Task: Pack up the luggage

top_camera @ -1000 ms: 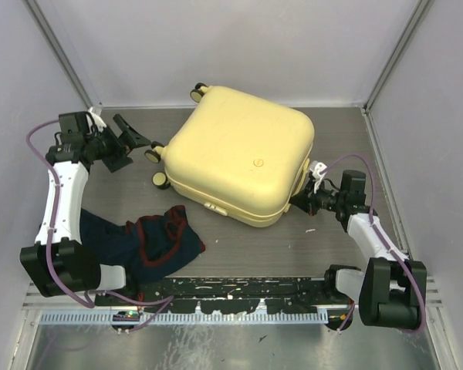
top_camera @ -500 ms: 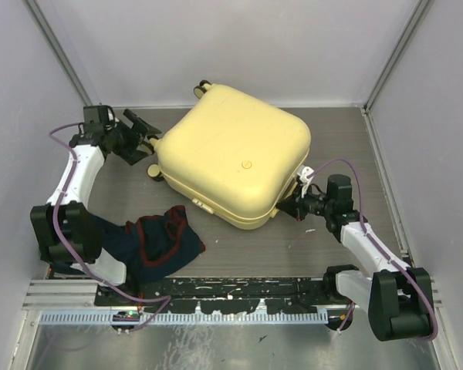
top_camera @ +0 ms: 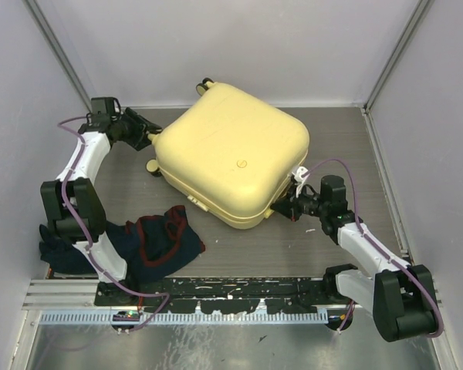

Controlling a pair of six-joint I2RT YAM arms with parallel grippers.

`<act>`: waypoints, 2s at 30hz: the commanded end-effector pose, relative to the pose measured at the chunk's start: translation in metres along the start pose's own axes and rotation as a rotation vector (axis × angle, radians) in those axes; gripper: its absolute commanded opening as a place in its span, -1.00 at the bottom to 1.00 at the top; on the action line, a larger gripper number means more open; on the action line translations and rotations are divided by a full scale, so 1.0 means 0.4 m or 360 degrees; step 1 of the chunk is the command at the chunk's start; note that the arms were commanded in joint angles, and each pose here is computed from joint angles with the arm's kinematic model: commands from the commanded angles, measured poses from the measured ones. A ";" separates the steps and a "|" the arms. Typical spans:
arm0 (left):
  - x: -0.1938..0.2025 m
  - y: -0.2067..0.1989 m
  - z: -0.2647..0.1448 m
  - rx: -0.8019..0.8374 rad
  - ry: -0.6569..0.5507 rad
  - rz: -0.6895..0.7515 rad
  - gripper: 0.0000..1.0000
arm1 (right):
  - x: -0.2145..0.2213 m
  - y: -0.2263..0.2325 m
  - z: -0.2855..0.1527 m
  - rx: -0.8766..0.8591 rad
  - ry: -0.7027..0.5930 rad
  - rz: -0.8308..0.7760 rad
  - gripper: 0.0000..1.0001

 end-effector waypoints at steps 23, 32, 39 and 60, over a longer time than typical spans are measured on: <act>-0.104 -0.033 0.057 -0.0026 0.0046 0.0569 -1.00 | -0.084 -0.261 -0.097 0.0398 -0.0092 -0.0172 -0.99; -0.098 -0.126 0.114 0.0082 0.0085 0.0987 -1.00 | -0.081 -0.170 -0.031 0.0315 -0.0124 -0.0133 -0.99; -0.223 -0.189 -0.001 0.0018 -0.0344 0.1175 0.96 | -0.102 -0.119 0.032 0.0272 -0.0176 -0.0127 -0.99; 0.442 -0.139 -0.386 0.0832 0.0196 0.2736 0.96 | -0.128 -0.079 0.088 0.0149 -0.0216 0.0020 -0.99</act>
Point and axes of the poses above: each gripper's point midway between its finger pads, its own z axis out along the fingers, its own y axis along the line the jaws close on, x = y × z, the point moved 8 cm from there along -z, back along the fingers, and after that the axes turned 10 degrees about -z, right-handed, at the moved point
